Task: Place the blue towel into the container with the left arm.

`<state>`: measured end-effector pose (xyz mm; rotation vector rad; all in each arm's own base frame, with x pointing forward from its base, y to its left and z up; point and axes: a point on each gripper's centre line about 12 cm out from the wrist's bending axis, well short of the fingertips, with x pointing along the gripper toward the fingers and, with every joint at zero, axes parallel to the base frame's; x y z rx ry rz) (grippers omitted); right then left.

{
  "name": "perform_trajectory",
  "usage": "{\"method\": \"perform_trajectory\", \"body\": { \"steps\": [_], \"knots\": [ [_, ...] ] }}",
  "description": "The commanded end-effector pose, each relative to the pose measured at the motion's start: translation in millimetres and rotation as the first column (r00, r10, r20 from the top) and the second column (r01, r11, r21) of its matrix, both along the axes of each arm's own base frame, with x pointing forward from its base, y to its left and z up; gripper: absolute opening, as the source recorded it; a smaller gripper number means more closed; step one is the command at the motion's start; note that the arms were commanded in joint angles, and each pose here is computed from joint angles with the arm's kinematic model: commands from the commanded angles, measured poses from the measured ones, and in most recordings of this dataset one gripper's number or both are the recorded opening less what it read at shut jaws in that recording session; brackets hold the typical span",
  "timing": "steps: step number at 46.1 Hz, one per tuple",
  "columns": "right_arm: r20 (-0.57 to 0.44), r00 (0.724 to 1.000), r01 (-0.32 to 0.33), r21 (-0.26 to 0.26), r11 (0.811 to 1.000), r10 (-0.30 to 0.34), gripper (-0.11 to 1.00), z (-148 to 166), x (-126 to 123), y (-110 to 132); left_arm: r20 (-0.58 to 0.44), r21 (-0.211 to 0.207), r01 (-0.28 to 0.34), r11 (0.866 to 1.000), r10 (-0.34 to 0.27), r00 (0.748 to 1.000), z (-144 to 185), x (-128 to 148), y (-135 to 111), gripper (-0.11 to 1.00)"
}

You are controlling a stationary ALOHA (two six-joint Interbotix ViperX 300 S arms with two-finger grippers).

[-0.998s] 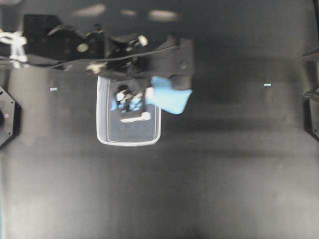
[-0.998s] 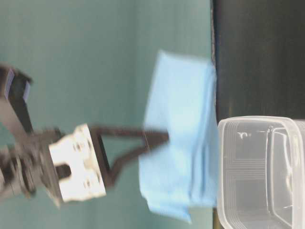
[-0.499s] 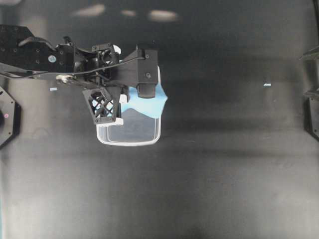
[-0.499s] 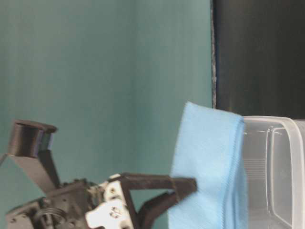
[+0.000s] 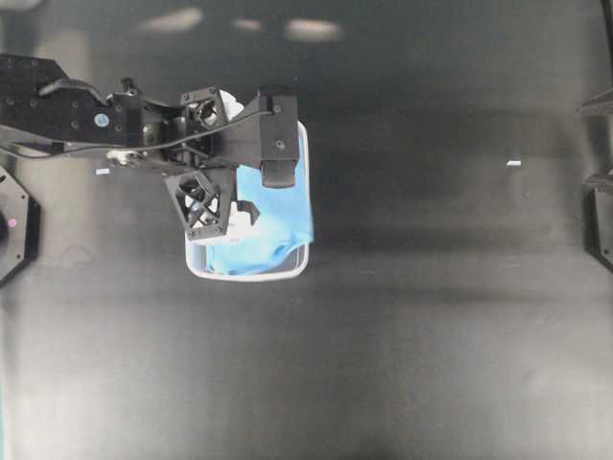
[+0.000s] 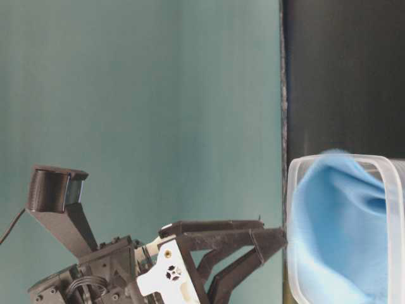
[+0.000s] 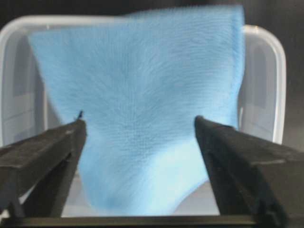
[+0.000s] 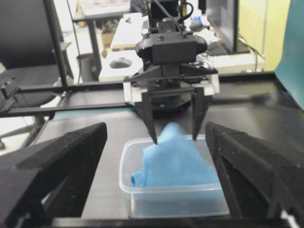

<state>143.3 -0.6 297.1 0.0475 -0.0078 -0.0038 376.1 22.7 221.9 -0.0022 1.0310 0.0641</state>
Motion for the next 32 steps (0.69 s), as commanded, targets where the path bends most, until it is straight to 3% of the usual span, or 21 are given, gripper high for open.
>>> {"method": "perform_trajectory", "body": {
  "steps": [1, 16, 21, 32],
  "knots": [
    [0.008, 1.000, 0.001, 0.006, 1.000, -0.001, 0.80, 3.0, 1.3, -0.2, 0.073, 0.006, -0.001, 1.000, 0.001, 0.997, 20.3, -0.7, 0.7, 0.91],
    [0.008, 1.000, 0.001, 0.005, 1.000, -0.001, 0.80, 3.0, 1.3, -0.2, 0.255, 0.011, -0.004, 1.000, 0.001, 0.967, 81.9, -35.2, -2.3, 0.88],
    [0.009, 1.000, 0.001, 0.005, 1.000, -0.001, 0.80, 3.2, 1.0, -0.2, 0.346, -0.001, -0.015, 1.000, 0.014, 0.938, 97.2, -49.9, -3.3, 0.88],
    [0.006, 1.000, 0.001, 0.005, 1.000, -0.001, 0.80, 2.3, 1.4, -0.2, 0.542, -0.029, -0.021, 0.999, 0.034, 0.840, 104.6, -77.6, -6.2, 0.87]
  ]
}}
